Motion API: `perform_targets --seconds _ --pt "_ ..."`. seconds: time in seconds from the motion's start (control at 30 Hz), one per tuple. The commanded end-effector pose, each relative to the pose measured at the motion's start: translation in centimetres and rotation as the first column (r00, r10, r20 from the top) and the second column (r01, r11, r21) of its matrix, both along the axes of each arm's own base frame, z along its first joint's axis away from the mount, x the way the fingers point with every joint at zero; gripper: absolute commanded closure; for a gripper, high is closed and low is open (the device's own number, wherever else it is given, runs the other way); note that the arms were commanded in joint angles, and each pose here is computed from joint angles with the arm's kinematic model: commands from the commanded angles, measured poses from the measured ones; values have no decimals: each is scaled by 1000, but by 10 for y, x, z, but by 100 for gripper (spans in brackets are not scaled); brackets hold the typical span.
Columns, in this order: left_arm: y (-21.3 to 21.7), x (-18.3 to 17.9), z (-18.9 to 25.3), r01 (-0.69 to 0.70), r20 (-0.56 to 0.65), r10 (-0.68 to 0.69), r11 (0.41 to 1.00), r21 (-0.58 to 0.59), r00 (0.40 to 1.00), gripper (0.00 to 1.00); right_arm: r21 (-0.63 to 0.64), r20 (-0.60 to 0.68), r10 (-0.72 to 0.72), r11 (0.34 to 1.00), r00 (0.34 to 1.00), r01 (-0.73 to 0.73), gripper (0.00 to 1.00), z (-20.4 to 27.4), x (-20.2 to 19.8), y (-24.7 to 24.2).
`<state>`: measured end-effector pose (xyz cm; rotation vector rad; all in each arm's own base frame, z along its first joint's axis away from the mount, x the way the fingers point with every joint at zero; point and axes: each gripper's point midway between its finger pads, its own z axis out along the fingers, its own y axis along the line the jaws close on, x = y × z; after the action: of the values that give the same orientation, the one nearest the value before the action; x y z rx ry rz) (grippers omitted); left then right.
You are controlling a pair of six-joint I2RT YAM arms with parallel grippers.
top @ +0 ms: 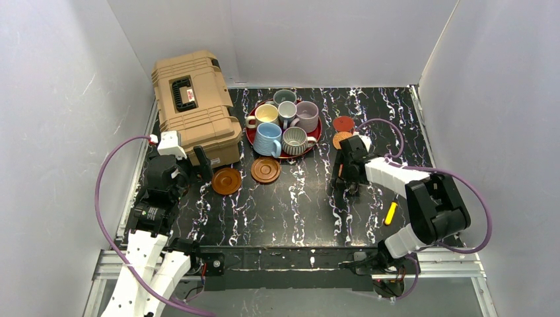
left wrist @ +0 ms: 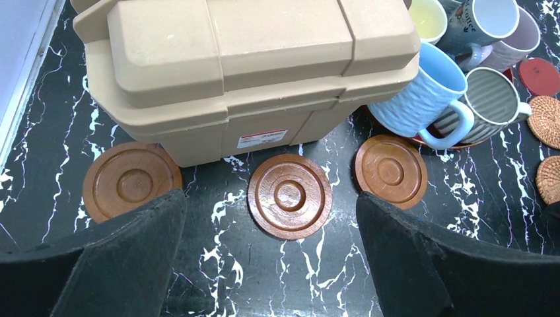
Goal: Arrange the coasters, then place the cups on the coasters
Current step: Move the coaster to the center of the board.
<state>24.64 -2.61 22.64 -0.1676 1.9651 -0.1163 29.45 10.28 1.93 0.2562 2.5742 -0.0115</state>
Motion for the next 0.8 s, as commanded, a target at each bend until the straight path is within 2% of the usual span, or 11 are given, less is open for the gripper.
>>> perform_targets --seconds 0.0,0.77 --pt "3 -1 6 -12 7 12 1000 12 1000 1 16 -50 32 999 998 -32 17 -12 0 3" --pt "4 -1 7 -14 9 14 1000 12 1000 1 -14 -35 22 1000 999 -22 20 -14 13 -4"
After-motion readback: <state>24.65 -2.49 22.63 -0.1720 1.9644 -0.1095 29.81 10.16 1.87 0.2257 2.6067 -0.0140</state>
